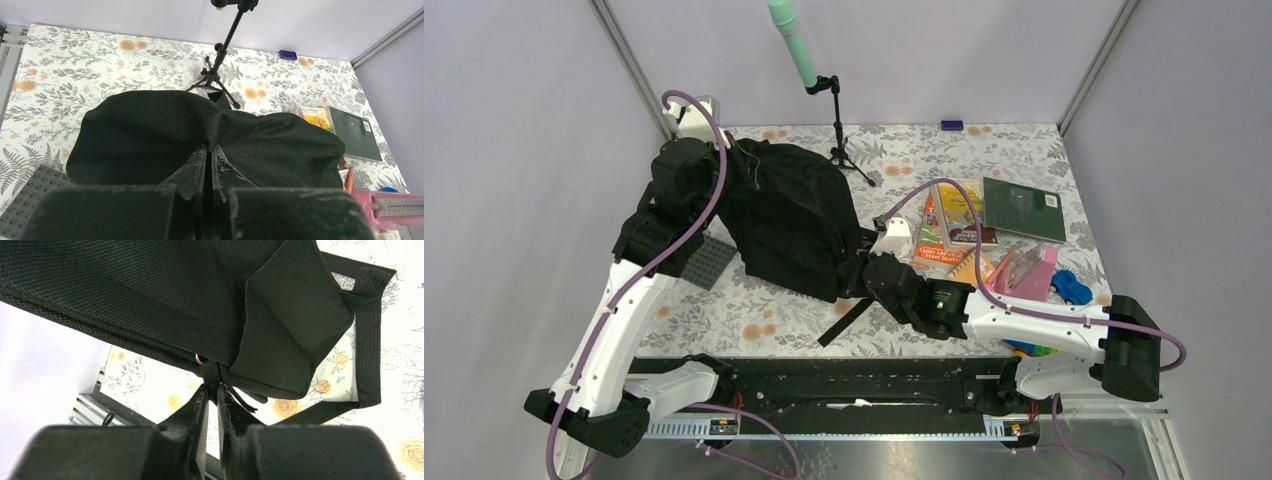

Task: Pack the student bag
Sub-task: Unzip the student bag at the center of the board.

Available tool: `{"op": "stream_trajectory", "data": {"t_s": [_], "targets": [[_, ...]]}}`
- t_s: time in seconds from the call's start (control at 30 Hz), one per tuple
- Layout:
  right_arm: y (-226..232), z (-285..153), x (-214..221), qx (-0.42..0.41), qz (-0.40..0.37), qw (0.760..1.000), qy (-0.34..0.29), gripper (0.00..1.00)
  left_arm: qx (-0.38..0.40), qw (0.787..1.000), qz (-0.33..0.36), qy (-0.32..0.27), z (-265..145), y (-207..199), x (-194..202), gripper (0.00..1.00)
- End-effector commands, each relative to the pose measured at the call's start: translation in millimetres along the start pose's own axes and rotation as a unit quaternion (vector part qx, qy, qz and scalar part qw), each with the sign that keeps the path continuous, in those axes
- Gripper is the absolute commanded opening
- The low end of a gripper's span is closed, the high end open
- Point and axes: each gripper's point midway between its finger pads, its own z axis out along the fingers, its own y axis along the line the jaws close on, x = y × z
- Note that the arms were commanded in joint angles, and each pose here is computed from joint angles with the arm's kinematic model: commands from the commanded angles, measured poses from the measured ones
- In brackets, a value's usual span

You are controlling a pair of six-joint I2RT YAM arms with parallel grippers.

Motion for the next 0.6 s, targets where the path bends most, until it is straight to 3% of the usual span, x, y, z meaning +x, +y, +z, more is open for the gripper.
{"op": "stream_trajectory", "data": {"t_s": [0.0, 0.1, 0.57], "targets": [[18.1, 0.6, -16.3, -0.019, 0.003, 1.000, -0.023, 0.10, -0.008, 1.000, 0.001, -0.030, -2.7, 2.1, -20.7, 0.00], [19.2, -2.3, -21.3, -0.020, -0.011, 0.999, -0.026, 0.00, -0.007, 1.000, 0.008, -0.029, -1.8, 2.2, -20.3, 0.00], [75.9, -39.6, -115.5, -0.049, -0.156, 0.985, -0.052, 0.00, 0.054, 0.997, 0.034, -0.033, -7.5, -19.6, -26.6, 0.00]]}}
